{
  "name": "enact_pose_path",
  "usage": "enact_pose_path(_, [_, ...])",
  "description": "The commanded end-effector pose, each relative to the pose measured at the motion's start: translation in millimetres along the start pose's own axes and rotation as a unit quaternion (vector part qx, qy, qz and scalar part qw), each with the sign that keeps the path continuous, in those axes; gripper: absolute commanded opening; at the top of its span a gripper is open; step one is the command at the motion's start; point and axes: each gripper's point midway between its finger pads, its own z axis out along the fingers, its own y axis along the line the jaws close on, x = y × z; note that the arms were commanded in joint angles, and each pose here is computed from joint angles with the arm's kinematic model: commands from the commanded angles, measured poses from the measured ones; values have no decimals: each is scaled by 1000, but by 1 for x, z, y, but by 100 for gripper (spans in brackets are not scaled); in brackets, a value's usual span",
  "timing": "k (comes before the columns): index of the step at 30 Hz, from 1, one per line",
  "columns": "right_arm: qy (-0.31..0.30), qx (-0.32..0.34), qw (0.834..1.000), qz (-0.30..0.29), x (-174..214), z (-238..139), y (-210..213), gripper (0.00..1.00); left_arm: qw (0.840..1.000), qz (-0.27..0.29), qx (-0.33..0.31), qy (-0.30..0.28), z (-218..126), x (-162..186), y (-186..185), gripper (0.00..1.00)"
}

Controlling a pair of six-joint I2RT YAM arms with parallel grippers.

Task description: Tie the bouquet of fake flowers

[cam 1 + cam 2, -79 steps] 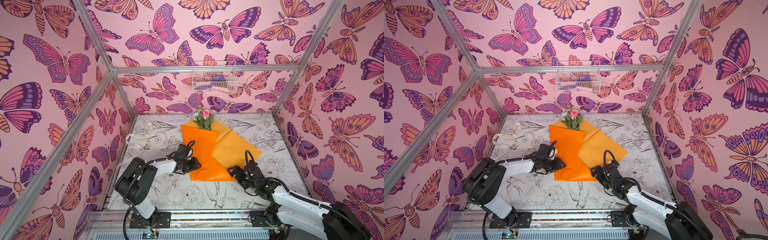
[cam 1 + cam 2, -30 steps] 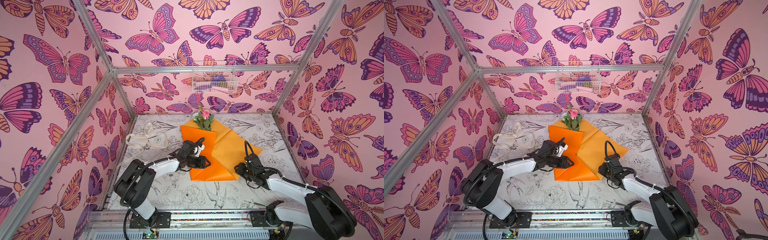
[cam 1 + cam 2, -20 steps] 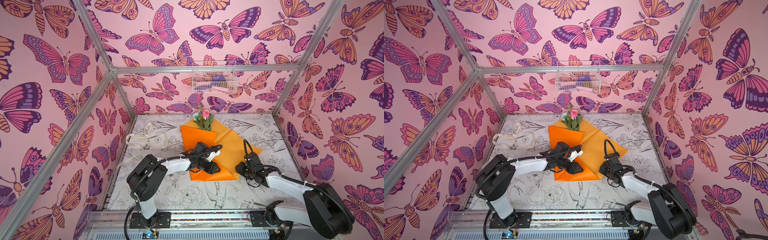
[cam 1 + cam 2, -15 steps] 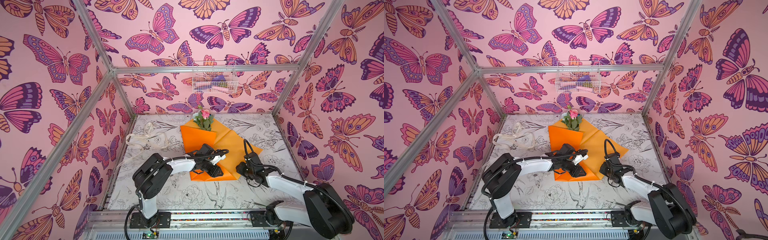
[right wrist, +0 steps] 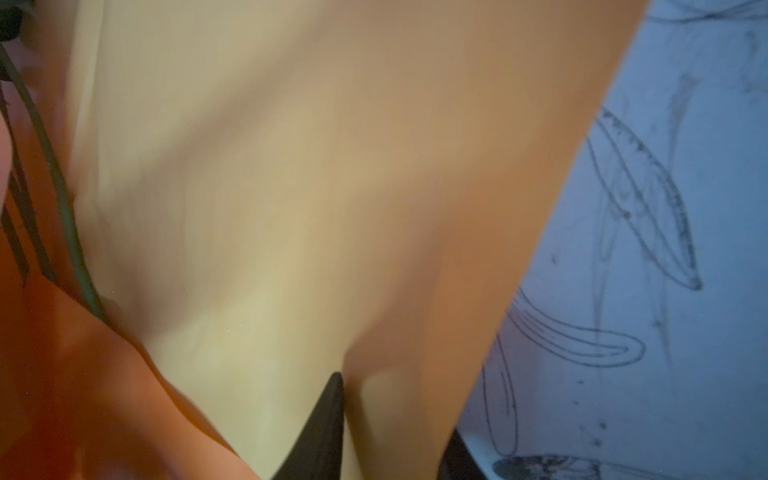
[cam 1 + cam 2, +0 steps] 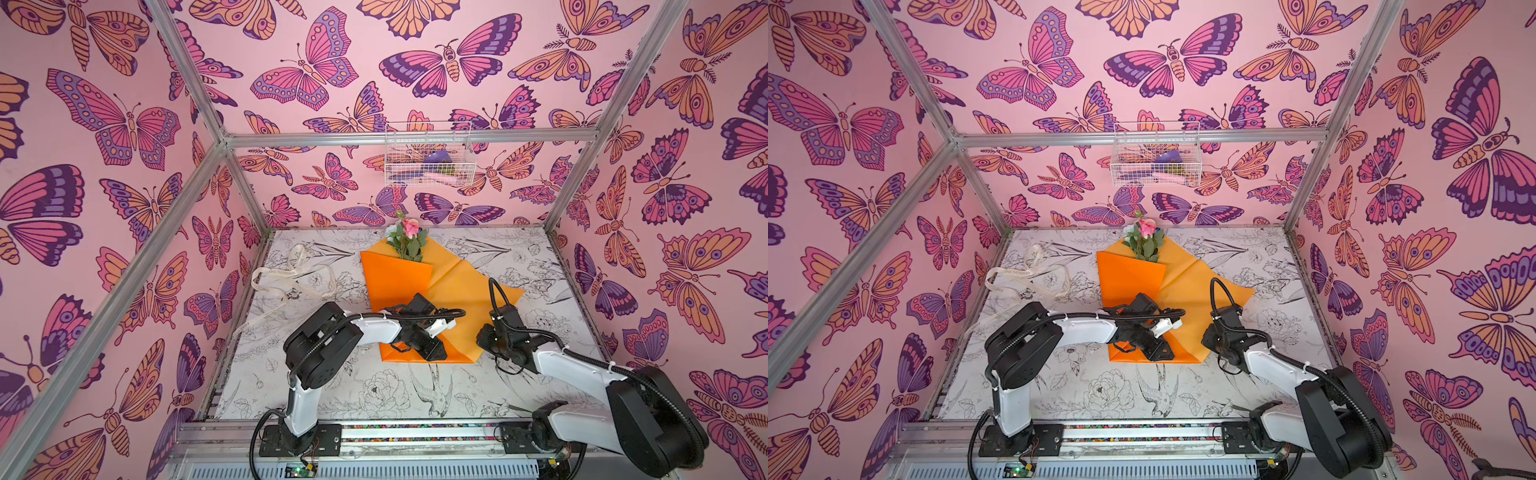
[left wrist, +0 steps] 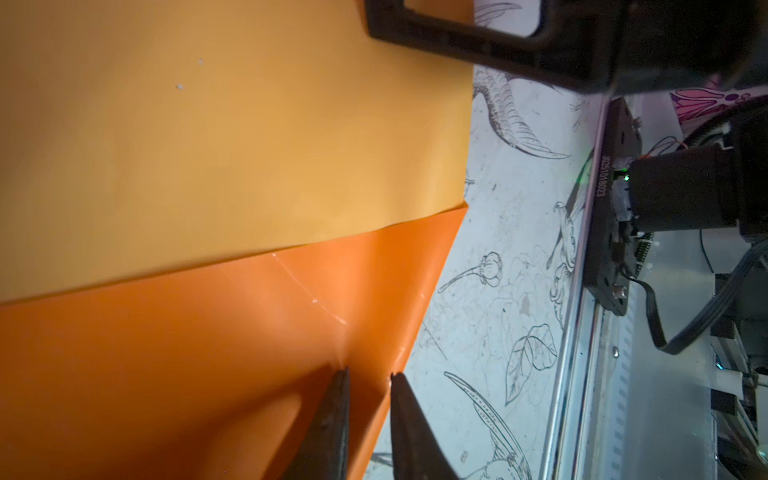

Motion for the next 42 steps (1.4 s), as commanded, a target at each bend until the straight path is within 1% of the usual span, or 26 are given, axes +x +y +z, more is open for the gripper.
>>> enact_pose_path(1, [-6, 8, 1000, -7, -6, -1, -1, 20, 1000, 9, -24, 12, 5, 4, 6, 19])
enact_pose_path(4, [0, -2, 1000, -14, -5, -1, 4, 11, 999, 16, -40, 14, 5, 6, 9, 17])
enact_pose_path(6, [6, -9, 1000, -21, -6, -2, 9, 8, 999, 19, -45, 19, 7, 9, 10, 16])
enact_pose_path(10, [13, -31, 999, -37, -9, -6, 23, 0, 998, 19, -49, 31, 14, 15, 11, 9])
enact_pose_path(12, [10, -43, 998, -41, -13, -11, 30, 0, 998, 20, -53, 36, 16, 19, 11, 7])
enact_pose_path(16, [1, -78, 995, -54, -23, -25, 51, 0, 997, 20, -60, 42, 17, 25, 12, 6])
enact_pose_path(20, [-1, -110, 992, -64, -31, -38, 70, 0, 997, 22, -64, 36, 13, 21, 11, 7])
enact_pose_path(23, [3, -123, 990, -69, -33, -44, 79, 0, 997, 25, -72, 22, 7, 12, 8, 12])
enact_pose_path(27, [9, -118, 990, -83, -34, -48, 84, 0, 996, 29, -84, -10, -10, -7, 0, 21])
enact_pose_path(28, [10, -115, 990, -87, -34, -48, 84, 0, 996, 30, -87, -20, -16, -12, -3, 25])
enact_pose_path(34, [15, -103, 989, -105, -36, -46, 86, 0, 990, 45, -101, -89, -62, -38, -27, 35])
enact_pose_path(36, [16, -101, 988, -112, -37, -45, 89, 0, 986, 46, -114, -111, -78, -41, -32, 36])
enact_pose_path(39, [18, -100, 987, -121, -38, -45, 93, 0, 975, 34, -157, -153, -104, -43, -27, 36])
enact_pose_path(42, [20, -101, 986, -128, -38, -45, 98, 0, 959, -15, -215, -182, -123, -34, -2, 35])
